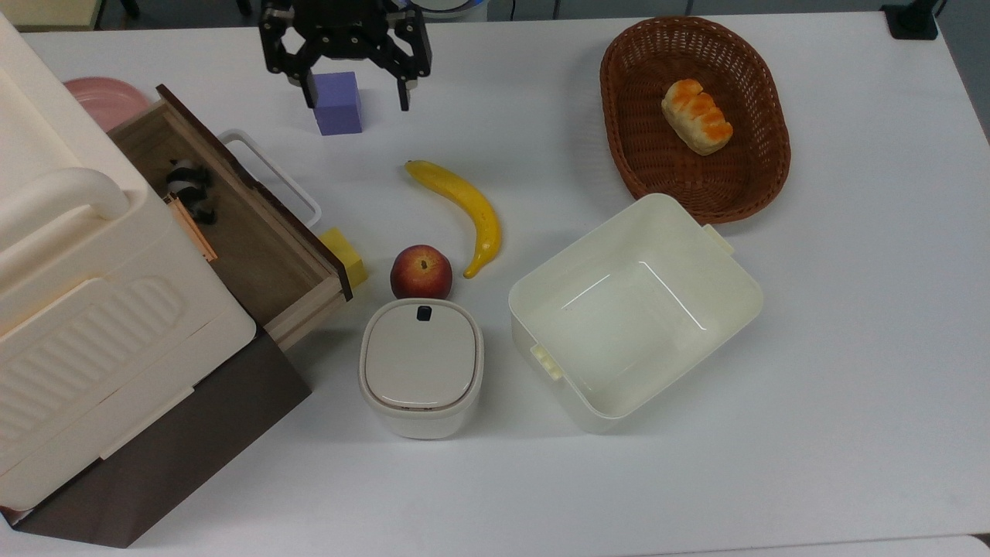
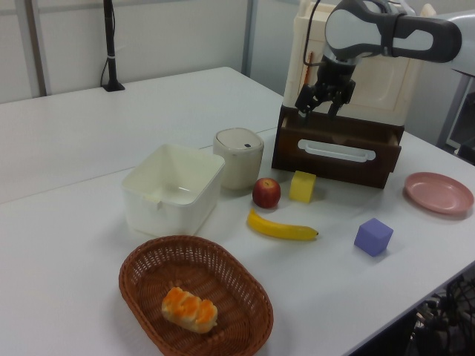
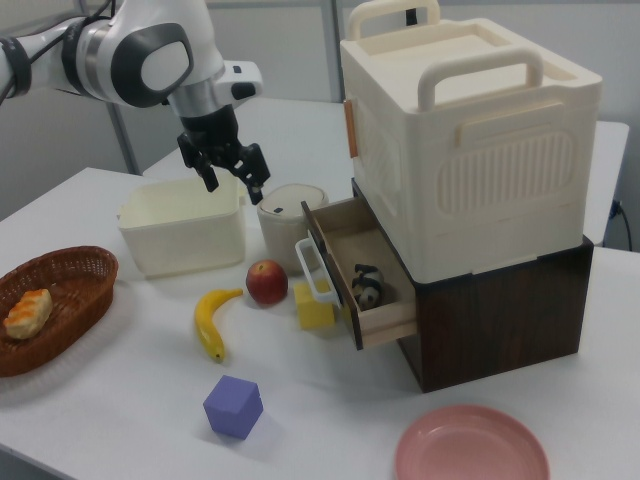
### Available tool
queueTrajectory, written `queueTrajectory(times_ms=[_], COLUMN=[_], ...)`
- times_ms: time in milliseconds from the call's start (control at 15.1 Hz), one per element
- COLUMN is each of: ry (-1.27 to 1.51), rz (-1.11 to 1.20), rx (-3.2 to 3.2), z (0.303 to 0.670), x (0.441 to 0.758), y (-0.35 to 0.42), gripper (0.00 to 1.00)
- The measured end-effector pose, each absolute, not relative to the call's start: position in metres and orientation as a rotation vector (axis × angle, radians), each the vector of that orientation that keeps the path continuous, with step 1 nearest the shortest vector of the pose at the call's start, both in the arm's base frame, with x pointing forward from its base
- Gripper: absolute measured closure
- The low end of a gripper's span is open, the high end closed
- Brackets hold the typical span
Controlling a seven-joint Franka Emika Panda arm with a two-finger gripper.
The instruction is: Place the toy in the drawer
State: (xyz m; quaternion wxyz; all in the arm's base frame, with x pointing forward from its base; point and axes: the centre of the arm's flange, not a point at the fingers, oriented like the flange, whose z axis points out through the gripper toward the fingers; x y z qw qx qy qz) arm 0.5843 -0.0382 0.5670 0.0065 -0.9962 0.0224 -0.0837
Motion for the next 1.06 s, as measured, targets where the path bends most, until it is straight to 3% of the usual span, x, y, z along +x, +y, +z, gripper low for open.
queueTrajectory(times_ms=[330,594,1057], ry=[0.334,0.284,0.170], rz=[-0.182,-0.130,-0.065], rx=[-3.083,-3.101,-3.119], z=[0.568,0.587,0.587], x=[0.581,0.576,0.572], y=[0.004,0.012,0.010], gripper=[0.00,0.00,0.00])
